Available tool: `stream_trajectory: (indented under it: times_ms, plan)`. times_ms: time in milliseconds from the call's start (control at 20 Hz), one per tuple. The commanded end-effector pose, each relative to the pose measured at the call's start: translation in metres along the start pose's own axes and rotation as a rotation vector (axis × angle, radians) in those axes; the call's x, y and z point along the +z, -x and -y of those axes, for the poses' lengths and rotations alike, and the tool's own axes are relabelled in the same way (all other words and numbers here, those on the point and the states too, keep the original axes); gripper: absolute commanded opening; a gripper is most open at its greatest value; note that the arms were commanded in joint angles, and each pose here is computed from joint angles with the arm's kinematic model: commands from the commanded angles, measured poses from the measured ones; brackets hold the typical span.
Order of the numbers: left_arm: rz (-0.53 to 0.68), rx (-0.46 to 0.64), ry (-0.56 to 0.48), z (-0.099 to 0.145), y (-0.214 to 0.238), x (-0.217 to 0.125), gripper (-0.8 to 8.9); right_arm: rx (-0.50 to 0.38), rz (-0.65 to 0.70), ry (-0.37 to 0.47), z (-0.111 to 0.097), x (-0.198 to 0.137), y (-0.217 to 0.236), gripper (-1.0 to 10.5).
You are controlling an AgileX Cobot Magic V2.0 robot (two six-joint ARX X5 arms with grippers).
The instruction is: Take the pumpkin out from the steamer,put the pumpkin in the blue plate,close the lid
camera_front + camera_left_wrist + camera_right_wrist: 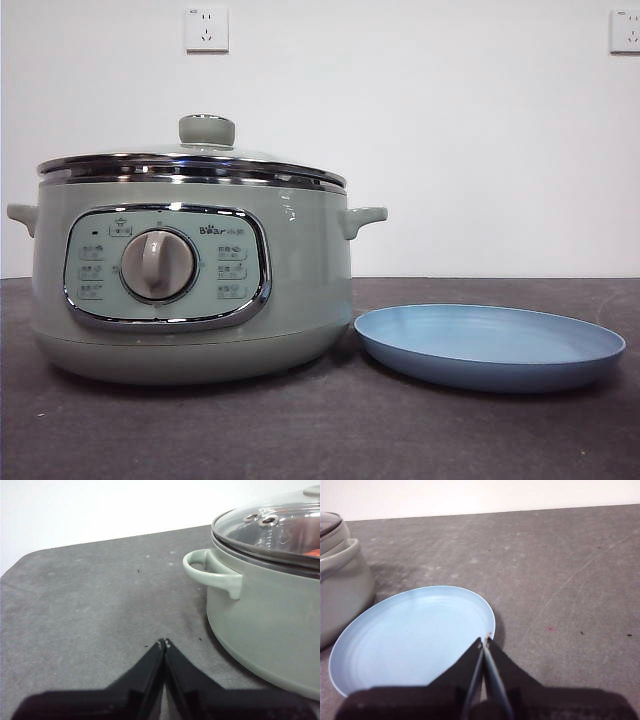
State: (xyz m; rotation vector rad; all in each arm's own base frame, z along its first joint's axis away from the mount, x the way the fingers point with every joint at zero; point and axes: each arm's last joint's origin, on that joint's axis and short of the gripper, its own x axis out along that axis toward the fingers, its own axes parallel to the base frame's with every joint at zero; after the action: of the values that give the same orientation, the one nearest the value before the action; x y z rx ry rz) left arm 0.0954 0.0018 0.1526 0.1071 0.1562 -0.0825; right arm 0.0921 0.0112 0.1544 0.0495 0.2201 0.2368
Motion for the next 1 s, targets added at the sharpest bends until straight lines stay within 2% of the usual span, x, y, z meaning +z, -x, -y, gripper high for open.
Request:
stream_trajectory:
  times_ms: [50, 150, 400, 500, 700, 1000]
  plan:
    - [-0.008, -0.012, 0.002, 0.0005, -0.0014, -0.0047, -0.02, 0.002, -0.005, -0.018, 0.0002, -0.0031, -0.0013, 0.0]
    - [-0.003, -0.051, 0.044, 0.0017, -0.0014, -0.0045, -0.02, 0.009, -0.006, -0.075, 0.0, -0.003, -0.0013, 0.0]
    - [-0.005, -0.222, 0.272, 0.0066, -0.0007, -0.0032, -0.02, 0.007, -0.006, -0.326, 0.0001, -0.003, -0.0013, 0.0]
    - [-0.011, -0.277, 0.333, 0.008, -0.0003, -0.0027, -0.02, 0.006, -0.006, -0.374, 0.0001, -0.003, -0.0013, 0.0]
    - [-0.022, -0.296, 0.444, 0.0085, -0.0002, -0.002, -0.02, 0.006, -0.004, -0.385, 0.0001, -0.0028, -0.0013, 0.0]
    - [-0.021, -0.289, 0.505, 0.008, 0.0002, -0.0002, -0.08, 0.008, -0.002, -0.39, -0.0001, -0.0018, -0.0009, 0.0]
